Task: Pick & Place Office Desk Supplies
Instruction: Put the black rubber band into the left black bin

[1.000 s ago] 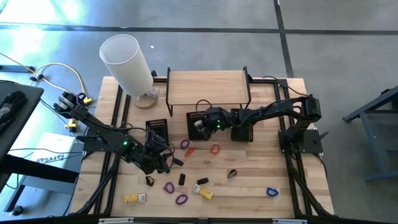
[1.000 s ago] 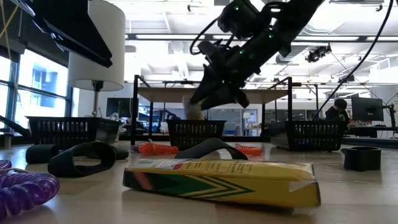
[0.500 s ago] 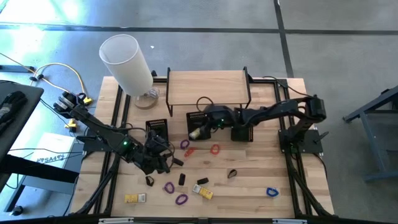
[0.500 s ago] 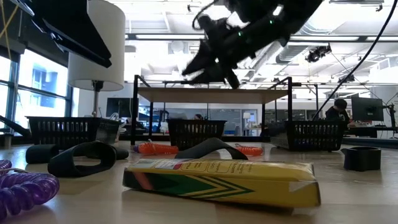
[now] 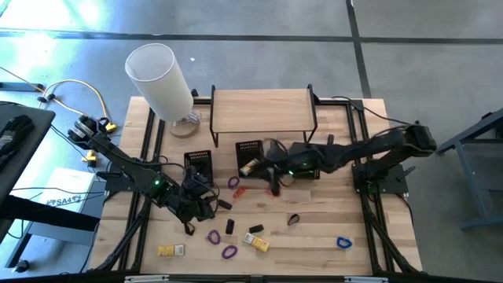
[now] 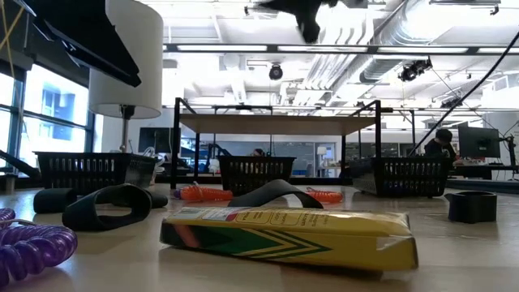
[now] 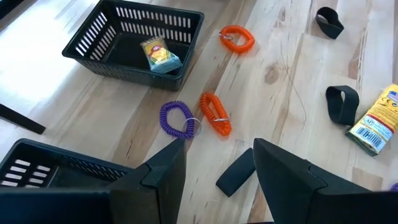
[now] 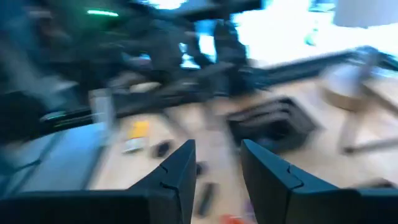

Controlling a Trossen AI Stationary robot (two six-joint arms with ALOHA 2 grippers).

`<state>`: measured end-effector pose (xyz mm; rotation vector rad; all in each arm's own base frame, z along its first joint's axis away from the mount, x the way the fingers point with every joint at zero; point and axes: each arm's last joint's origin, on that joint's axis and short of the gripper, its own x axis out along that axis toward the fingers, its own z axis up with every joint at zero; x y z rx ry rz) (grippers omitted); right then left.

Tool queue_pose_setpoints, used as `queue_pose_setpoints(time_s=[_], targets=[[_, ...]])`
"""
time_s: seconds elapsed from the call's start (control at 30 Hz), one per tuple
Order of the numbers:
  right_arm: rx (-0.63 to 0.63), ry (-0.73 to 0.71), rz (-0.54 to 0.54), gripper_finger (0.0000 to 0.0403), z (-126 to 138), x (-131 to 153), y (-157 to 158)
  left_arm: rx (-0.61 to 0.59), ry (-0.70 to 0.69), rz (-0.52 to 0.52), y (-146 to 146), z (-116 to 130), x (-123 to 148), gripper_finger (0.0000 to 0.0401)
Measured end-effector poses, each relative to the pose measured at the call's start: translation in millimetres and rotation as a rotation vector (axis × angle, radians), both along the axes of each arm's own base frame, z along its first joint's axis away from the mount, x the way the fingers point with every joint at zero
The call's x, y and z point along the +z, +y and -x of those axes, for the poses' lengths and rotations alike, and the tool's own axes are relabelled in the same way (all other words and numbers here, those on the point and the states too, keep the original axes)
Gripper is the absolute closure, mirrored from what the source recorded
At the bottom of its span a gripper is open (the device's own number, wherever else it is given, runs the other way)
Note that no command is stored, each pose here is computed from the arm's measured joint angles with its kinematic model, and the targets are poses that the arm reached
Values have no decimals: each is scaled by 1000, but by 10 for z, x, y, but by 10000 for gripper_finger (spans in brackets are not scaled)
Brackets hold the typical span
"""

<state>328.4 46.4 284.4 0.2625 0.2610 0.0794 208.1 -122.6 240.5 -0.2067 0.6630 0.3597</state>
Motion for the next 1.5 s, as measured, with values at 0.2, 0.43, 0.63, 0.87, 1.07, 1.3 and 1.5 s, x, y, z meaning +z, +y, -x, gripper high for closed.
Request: queue_pose_setpoints(time_s=[0.2, 0.43, 0.63, 0.87, 1.07, 1.3, 1.5], targets=[[316, 112, -95, 293, 412, 193, 424, -7, 10, -4, -7, 13, -5, 223], [412, 493, -276, 296, 790, 5, 873, -11, 12, -8, -7, 12, -5, 223], [315, 598, -356, 296, 866, -142, 1156, -4, 10, -12, 3, 7, -5, 223], [303, 419, -336, 281, 711, -119, 1246, 24, 5, -8, 55, -27, -2, 223], [221, 239, -259, 263, 575, -73, 1224, 36, -1, 4, 62, -32, -1, 223], [218, 109, -123, 262, 499, 2, 1152, 32, -4, 17, 55, -36, 2, 223], [272, 57, -62, 254, 499, 36, 1174, 31, -3, 18, 55, -36, 2, 223]])
